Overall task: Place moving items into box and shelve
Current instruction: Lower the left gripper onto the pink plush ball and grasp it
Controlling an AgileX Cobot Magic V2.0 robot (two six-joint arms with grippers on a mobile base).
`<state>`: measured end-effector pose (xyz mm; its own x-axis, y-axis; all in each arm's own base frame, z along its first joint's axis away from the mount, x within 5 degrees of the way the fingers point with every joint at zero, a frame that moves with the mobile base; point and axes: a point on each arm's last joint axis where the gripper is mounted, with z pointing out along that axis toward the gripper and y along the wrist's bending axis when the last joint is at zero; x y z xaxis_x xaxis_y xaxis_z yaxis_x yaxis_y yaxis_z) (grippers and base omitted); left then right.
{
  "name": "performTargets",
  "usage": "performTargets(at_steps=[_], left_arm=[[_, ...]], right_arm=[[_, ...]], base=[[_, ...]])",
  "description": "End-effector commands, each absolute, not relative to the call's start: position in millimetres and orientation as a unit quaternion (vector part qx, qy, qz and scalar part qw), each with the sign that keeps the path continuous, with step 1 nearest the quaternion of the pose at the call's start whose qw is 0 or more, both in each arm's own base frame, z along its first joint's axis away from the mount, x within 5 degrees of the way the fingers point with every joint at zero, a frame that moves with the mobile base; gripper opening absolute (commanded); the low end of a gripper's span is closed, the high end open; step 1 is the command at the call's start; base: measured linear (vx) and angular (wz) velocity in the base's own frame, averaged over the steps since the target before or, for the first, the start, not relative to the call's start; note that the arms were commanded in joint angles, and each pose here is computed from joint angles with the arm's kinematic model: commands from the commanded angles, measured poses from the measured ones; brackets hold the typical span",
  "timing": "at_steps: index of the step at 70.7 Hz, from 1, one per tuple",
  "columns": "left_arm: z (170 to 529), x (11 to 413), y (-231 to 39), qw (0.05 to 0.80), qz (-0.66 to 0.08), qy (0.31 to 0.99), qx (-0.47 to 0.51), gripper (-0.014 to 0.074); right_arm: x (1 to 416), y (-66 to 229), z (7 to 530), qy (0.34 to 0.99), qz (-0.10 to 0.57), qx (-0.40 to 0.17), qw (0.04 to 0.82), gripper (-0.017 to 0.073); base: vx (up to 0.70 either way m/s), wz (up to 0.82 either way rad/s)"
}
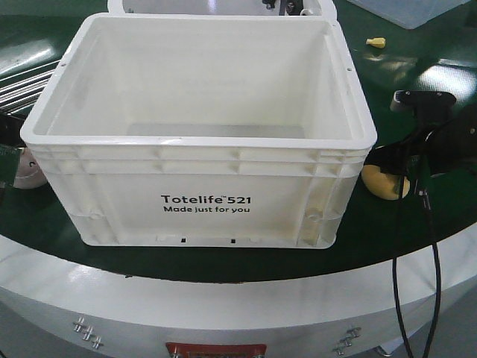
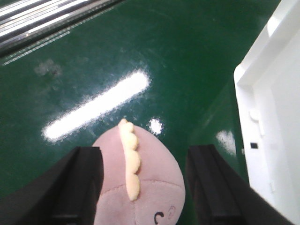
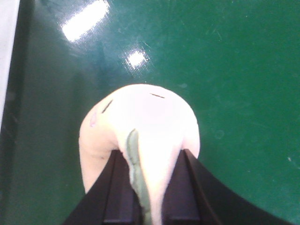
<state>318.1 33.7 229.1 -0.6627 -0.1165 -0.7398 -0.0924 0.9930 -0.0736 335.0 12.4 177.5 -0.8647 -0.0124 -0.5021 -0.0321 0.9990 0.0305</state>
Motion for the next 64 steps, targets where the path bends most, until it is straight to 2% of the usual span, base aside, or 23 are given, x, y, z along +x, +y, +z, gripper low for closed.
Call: performTargets(at_steps=[1, 29, 37, 43, 47, 49, 57, 64], left_arm=[[248, 324, 36, 0.449, -0.008, 0.891, -0.065, 0.0514], [215, 333, 36, 0.398, -0.014, 0.915, -0.067, 0.0514], [206, 334, 35, 0.381, -0.018, 0.922, -0.066, 0.0479], [202, 334, 34, 0.365, -0.024, 0.928, -0.064, 0.038], [201, 333, 33, 0.359, -0.027, 0.931, -0.063, 0.0283], [200, 332, 33, 0.356, -0.028, 0.932, -0.063, 0.0204], [199, 331, 32, 0.348, -0.032, 0.935, -0.06, -0.0024], [199, 331, 32, 0.349, -0.031, 0.935, -0.06, -0.0029]], right_arm=[[339, 12, 195, 0.956, 0.015, -0.019, 0.292, -0.0015], [339, 12, 195, 0.956, 0.015, -0.019, 0.292, -0.0015], [339, 12, 195, 0.956, 0.015, -0.019, 0.293, -0.0015], [339, 12, 195, 0.956, 0.015, -0.019, 0.294, -0.0015], [339, 12, 195, 0.956, 0.015, -0.02, 0.294, -0.0015], [339, 12, 195, 0.956, 0.015, -0.02, 0.294, -0.0015], [339, 12, 195, 0.956, 0.015, -0.02, 0.294, -0.0015], [339, 12, 195, 0.956, 0.015, -0.02, 0.294, -0.0015]], base=[[0.0, 0.0], [0.0, 0.0], [0.0, 0.0], [0.0, 0.0], [0.0, 0.0], [0.0, 0.0], [0.0, 0.0], [0.0, 0.0]])
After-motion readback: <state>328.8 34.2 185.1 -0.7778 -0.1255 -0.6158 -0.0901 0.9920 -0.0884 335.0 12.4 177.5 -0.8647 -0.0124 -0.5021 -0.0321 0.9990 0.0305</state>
